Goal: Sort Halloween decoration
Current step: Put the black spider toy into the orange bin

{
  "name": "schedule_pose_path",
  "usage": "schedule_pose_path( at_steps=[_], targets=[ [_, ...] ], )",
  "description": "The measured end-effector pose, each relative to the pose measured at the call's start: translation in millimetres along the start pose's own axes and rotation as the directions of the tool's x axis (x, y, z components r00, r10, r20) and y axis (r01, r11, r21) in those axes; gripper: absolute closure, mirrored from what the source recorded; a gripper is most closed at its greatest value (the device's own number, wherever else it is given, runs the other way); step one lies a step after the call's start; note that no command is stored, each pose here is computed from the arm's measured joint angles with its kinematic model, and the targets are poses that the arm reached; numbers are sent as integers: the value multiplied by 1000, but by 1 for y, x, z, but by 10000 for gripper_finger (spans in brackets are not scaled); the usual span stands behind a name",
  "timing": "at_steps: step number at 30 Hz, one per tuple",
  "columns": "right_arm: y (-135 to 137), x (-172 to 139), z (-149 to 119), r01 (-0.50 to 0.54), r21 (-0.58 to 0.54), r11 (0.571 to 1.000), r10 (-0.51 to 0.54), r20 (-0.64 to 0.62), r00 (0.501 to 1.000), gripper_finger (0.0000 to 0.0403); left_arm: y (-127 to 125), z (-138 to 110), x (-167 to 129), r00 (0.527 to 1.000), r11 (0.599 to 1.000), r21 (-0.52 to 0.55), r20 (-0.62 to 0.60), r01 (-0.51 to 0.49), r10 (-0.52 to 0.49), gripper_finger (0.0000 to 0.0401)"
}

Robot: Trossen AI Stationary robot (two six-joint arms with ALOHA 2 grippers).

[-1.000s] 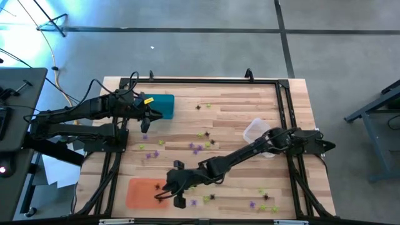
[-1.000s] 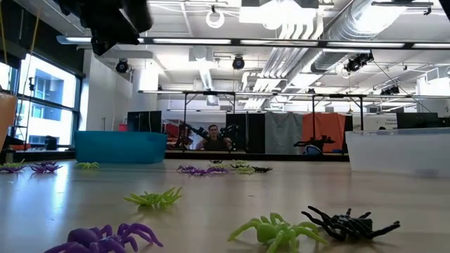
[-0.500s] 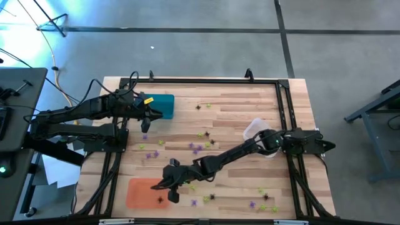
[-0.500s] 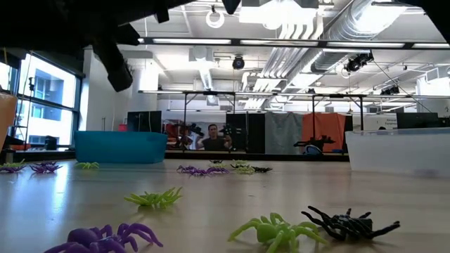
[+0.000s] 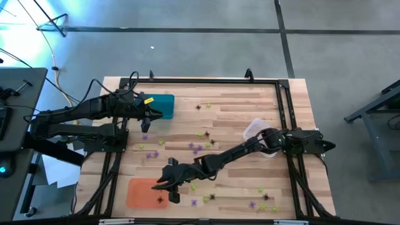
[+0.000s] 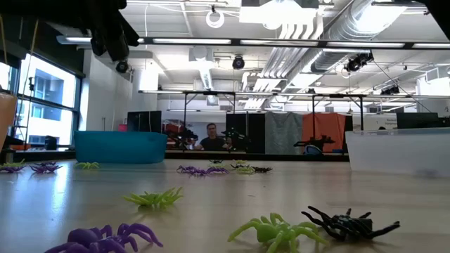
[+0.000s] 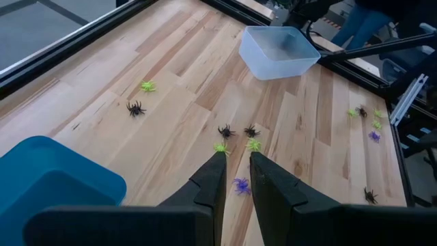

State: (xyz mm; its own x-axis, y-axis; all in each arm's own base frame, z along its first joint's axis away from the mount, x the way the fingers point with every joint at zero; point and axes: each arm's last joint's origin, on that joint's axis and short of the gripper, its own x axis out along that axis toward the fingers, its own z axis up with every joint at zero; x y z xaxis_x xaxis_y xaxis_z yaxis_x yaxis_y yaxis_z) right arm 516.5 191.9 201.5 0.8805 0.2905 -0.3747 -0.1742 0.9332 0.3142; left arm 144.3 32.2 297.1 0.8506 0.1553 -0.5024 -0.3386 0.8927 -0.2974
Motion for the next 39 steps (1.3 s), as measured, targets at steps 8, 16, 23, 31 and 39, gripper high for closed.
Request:
schedule_pose_path(
  at_steps=[8, 16, 23, 31, 39],
  targets=[
    [-4, -2, -7, 63, -30, 998, -65, -81, 995, 281, 0, 0, 0, 1000, 1000, 6, -4, -1, 1, 348],
    [3, -2, -3, 31, -124, 992, -34, -20, 999, 281, 0, 0, 0, 1000, 1000, 15, -4, -2, 2, 348],
    [-1, 1, -9, 50, -140, 989, -57, -46, 997, 281, 0, 0, 0, 1000, 1000, 15, -4, -2, 2, 348],
    [8, -8, -22, 66, -48, 997, -78, -311, 947, 281, 2, -4, 0, 999, 1000, 15, -46, -15, 16, 348],
    [47, -37, -41, 218, -15, 976, -185, -589, 787, 281, 3, -8, 0, 996, 1000, 15, -83, -27, 29, 348]
  ],
)
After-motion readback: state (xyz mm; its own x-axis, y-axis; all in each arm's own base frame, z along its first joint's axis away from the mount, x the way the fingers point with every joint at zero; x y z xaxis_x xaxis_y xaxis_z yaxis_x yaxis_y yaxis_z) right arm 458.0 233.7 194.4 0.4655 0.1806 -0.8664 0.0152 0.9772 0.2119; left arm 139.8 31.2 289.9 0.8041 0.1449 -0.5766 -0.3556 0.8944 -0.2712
